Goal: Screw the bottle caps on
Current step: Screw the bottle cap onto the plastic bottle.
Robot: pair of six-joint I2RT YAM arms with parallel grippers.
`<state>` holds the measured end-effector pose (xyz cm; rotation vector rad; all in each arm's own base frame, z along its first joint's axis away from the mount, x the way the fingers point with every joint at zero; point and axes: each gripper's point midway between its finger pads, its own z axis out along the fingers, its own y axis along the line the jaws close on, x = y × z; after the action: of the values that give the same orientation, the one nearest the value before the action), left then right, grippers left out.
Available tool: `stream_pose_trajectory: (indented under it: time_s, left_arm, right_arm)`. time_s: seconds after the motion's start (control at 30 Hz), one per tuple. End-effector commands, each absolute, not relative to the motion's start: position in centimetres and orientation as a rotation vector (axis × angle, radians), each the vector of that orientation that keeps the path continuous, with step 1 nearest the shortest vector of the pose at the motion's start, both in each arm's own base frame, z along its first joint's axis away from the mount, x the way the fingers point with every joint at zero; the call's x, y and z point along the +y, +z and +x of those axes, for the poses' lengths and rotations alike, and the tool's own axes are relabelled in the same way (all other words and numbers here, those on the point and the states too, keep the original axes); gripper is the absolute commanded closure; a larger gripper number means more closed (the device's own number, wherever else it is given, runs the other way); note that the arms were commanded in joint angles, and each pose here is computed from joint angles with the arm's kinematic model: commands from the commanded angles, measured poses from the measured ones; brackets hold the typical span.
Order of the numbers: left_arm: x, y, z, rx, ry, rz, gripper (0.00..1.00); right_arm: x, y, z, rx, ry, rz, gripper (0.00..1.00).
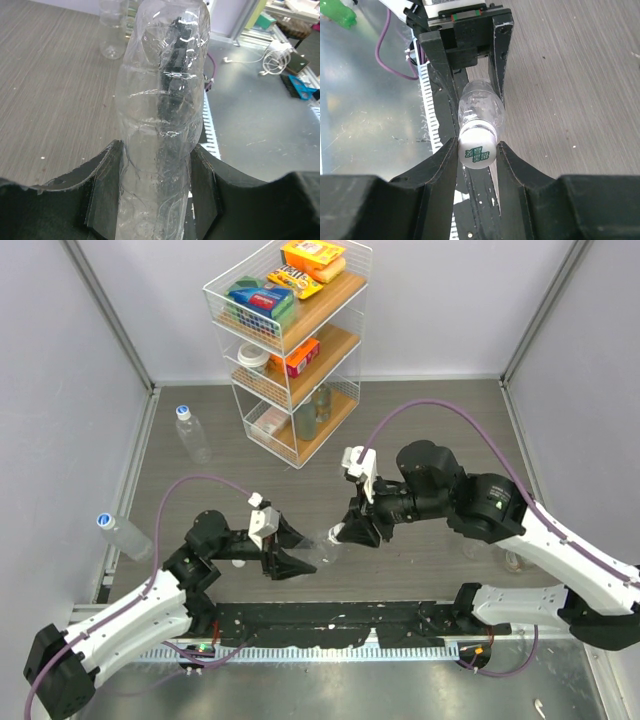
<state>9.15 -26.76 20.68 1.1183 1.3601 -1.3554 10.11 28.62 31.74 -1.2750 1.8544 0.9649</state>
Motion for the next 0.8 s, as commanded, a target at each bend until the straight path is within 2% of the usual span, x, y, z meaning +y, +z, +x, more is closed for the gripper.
stream_pose_trajectory:
  time_s: [0.0,0.77]
  left_arm:
    - [-26.7,28.3,8.2,1.059,-1.385,1.083,0.92]
    - [-27.2,29.9,6.4,1.081,-1.6,1.111,0.88]
  right_arm:
    - [28.6,30.7,8.8,1.807,0.989,-1.408,0.99]
    - [27.6,27.2,6.2,1.701,0.94,-1.781,0.99]
